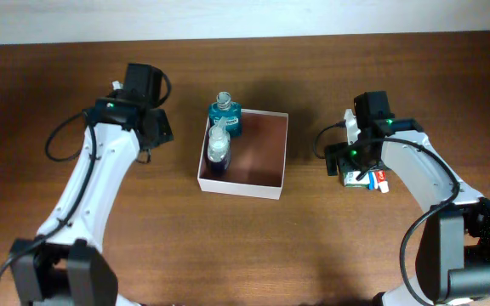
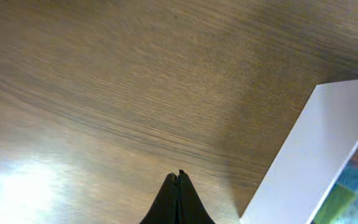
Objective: Pack container
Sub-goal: 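Release the soap bottle and retract the left gripper to the left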
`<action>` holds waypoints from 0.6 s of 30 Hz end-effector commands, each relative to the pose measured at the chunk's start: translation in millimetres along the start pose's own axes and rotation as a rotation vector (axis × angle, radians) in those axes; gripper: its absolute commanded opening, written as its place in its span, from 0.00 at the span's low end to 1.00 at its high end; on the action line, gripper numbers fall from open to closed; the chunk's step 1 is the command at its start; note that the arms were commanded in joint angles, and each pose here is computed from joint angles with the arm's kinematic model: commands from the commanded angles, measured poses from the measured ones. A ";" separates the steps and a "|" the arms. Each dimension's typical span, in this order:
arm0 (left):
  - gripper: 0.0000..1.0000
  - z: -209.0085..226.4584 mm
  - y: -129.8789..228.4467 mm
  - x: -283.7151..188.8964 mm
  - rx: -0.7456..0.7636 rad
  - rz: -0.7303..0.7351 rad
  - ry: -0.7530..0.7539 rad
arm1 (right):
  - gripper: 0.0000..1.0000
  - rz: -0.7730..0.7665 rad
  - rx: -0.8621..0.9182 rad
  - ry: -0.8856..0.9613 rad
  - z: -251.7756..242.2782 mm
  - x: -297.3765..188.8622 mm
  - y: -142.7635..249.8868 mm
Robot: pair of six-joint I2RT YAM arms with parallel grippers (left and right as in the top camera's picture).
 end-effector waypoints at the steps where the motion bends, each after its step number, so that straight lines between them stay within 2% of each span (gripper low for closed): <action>1: 0.01 -19.8 11.5 20.1 0.007 0.127 0.170 | 0.99 -0.015 -0.009 -0.003 2.1 -3.2 -5.6; 8: 0.01 -46.1 36.7 53.5 0.080 0.302 0.313 | 0.99 -0.015 -0.009 -0.003 2.1 -3.2 -5.6; 11: 0.00 -49.3 43.3 64.2 0.085 0.343 0.322 | 0.99 -0.016 -0.009 -0.003 2.1 -3.2 -5.7; 18: 0.01 -64.5 49.4 61.0 0.138 0.376 0.447 | 0.99 -0.015 -0.009 -0.003 2.1 -3.2 -5.6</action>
Point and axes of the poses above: each gripper's point midway between its finger pads, its own x axis out along the fingers, its own z axis along the line the jaws close on, y = z × x, the point moved 3 cm from there along -x, back along the fingers, and after that the axes turned 1 degree about x, right-handed, at the moved point
